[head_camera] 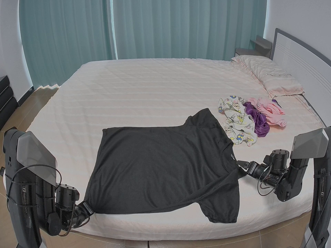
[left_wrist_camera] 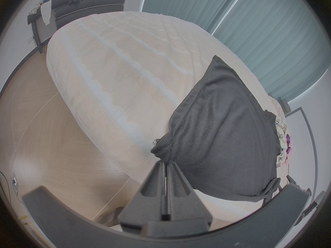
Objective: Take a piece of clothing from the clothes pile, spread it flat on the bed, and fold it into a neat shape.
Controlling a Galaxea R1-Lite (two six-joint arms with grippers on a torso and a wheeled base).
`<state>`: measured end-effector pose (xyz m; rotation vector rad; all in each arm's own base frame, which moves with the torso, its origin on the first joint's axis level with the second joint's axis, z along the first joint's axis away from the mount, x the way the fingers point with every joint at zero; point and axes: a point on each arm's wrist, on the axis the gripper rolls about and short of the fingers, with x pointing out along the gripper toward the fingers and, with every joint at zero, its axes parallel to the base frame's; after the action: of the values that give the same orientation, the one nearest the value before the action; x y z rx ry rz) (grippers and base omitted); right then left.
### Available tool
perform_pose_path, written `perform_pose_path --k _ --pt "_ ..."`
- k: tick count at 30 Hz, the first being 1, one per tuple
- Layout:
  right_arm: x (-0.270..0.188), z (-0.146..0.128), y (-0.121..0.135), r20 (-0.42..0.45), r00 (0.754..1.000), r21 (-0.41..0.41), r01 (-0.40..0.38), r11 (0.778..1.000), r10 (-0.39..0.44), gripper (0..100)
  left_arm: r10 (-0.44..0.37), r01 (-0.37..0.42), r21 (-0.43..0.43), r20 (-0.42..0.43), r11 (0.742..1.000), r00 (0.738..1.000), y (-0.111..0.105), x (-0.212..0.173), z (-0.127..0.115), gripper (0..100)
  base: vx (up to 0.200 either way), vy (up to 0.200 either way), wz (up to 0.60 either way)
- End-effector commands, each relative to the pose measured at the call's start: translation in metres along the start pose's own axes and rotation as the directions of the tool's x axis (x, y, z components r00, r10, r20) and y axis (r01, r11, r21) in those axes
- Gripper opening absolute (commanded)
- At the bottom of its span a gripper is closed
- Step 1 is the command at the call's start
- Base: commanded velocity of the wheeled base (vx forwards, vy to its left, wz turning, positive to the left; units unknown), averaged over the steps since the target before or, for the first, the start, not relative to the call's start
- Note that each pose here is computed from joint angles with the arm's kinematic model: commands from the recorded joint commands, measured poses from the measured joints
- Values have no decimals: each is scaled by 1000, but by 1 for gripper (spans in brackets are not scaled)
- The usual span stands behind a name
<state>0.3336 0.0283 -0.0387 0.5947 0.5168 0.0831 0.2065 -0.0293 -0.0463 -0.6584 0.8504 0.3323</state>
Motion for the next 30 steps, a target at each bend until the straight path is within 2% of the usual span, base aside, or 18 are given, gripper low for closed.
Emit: perform_pose_path --k 1,4,6,7,8,11,13,14,15,19,20,23,26,30 --pt "-25 6 -8 6 999 70 37 997 -38 100 9 -9 1 -10 1000 1000 2 -2 -2 0 0 0 0" --pt "-46 -4 -1 -48 999 149 28 988 -21 100 9 -9 0 -9 1000 1000 2 -2 -1 0 0 0 0" --pt "-55 -13 3 -94 996 163 13 987 2 100 9 -9 0 -9 1000 1000 2 -2 -1 0 0 0 0" --pt "-70 -29 6 -162 987 168 14 986 14 100 9 -9 0 -9 1000 1000 2 -2 -1 0 0 0 0" --pt "-72 -31 6 -170 985 167 16 986 13 100 9 -9 0 -9 1000 1000 2 -2 -1 0 0 0 0" --pt "-93 -57 12 -294 956 148 47 988 -1 100 9 -9 0 -9 1000 1000 2 -2 -1 0 0 0 0" --pt "-101 -67 17 -348 938 128 48 991 0 100 8 -8 -1 -10 1000 1000 2 -2 -1 0 0 0 0" --pt "-101 -67 17 -348 938 128 48 991 0 100 8 -8 -1 -10 1000 1000 2 -2 -1 0 0 0 0" --pt "-106 -76 21 -388 922 108 43 993 2 100 8 -8 -1 -10 1000 1000 2 -2 -1 0 0 0 0" --pt "-105 -86 24 -424 906 84 43 996 -3 100 8 -8 -1 -10 1000 1000 2 -2 -1 0 0 0 0" --pt "-103 -96 25 -451 892 57 51 997 -19 100 8 -8 -3 -10 1000 1000 2 -2 -1 0 0 0 0" --pt "-102 -99 28 -438 898 35 66 997 -44 100 8 -8 -3 -10 1000 1000 2 -2 -1 0 0 0 0" --pt "-103 -105 31 -450 891 9 66 998 -55 100 8 -8 -3 -10 1000 1000 2 -2 -1 0 0 0 0" --pt "-101 -108 31 -442 894 -9 80 997 -76 100 8 -8 -3 -10 1000 1000 2 -2 -1 0 0 0 0"
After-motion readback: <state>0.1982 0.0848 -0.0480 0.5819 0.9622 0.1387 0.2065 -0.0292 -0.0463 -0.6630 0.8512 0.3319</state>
